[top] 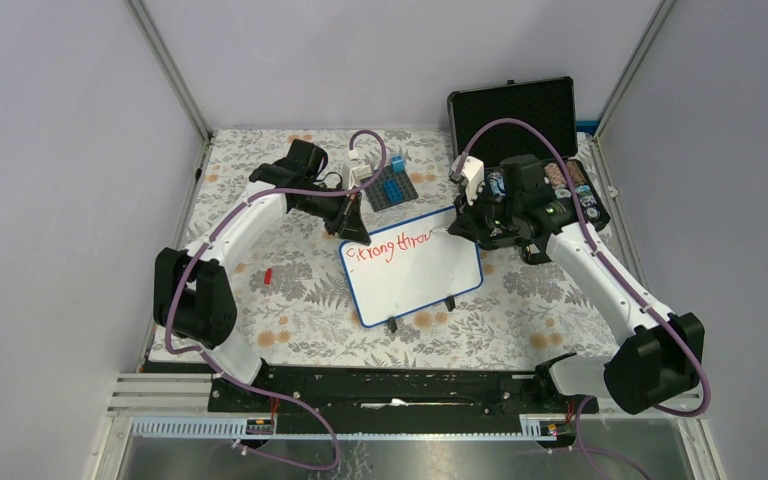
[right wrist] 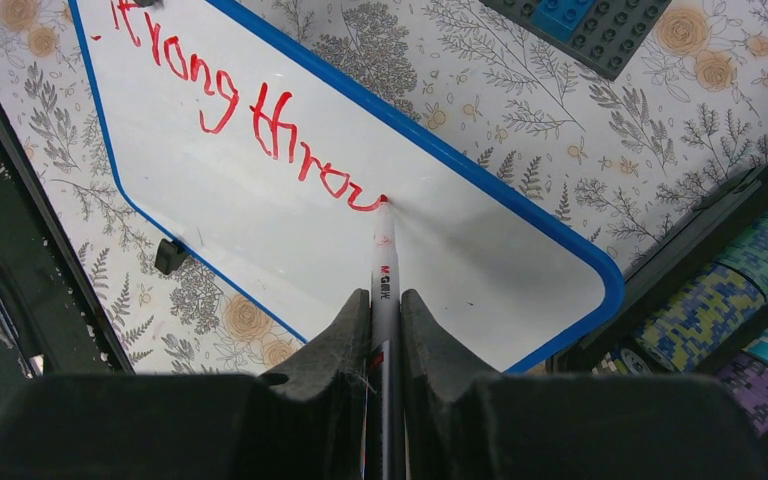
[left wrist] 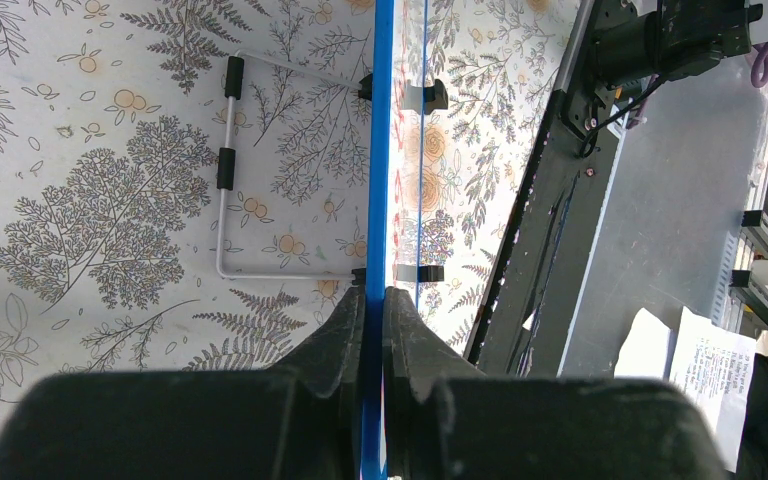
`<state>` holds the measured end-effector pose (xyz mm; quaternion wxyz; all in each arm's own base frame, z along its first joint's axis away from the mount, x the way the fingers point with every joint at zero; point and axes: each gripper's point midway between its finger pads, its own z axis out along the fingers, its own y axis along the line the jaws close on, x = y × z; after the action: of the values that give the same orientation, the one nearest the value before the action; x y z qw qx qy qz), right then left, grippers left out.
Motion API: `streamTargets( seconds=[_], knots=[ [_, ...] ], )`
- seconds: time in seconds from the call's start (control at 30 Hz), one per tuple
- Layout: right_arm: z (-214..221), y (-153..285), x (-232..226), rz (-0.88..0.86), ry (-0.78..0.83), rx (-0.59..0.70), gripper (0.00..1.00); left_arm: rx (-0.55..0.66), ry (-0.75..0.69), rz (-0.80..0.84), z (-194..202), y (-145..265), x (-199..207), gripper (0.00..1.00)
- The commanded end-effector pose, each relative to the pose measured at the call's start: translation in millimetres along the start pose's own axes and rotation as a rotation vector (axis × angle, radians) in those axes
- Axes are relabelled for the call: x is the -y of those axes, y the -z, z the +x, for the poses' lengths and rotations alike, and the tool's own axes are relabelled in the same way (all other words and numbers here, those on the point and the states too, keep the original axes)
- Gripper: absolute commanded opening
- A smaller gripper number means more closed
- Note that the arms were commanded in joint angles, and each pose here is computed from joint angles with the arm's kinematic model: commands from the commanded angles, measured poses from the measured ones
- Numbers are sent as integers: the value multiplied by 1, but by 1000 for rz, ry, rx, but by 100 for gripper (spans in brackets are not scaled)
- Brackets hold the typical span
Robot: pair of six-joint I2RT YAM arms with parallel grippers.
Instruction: Write a sentence on the whiteboard
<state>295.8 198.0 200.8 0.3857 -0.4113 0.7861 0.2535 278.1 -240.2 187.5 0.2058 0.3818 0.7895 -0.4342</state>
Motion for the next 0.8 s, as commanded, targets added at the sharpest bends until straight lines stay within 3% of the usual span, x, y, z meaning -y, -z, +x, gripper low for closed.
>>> streamTargets(
  seconds=[0.0, 0.77],
  knots=[
    [-17, 5, 11, 37, 33, 38, 0, 0, -51, -39, -1, -2, -9, 0],
    [14, 9, 5, 35, 28, -29, 0, -2, -50, -40, -1, -3, -11, 0]
  ],
)
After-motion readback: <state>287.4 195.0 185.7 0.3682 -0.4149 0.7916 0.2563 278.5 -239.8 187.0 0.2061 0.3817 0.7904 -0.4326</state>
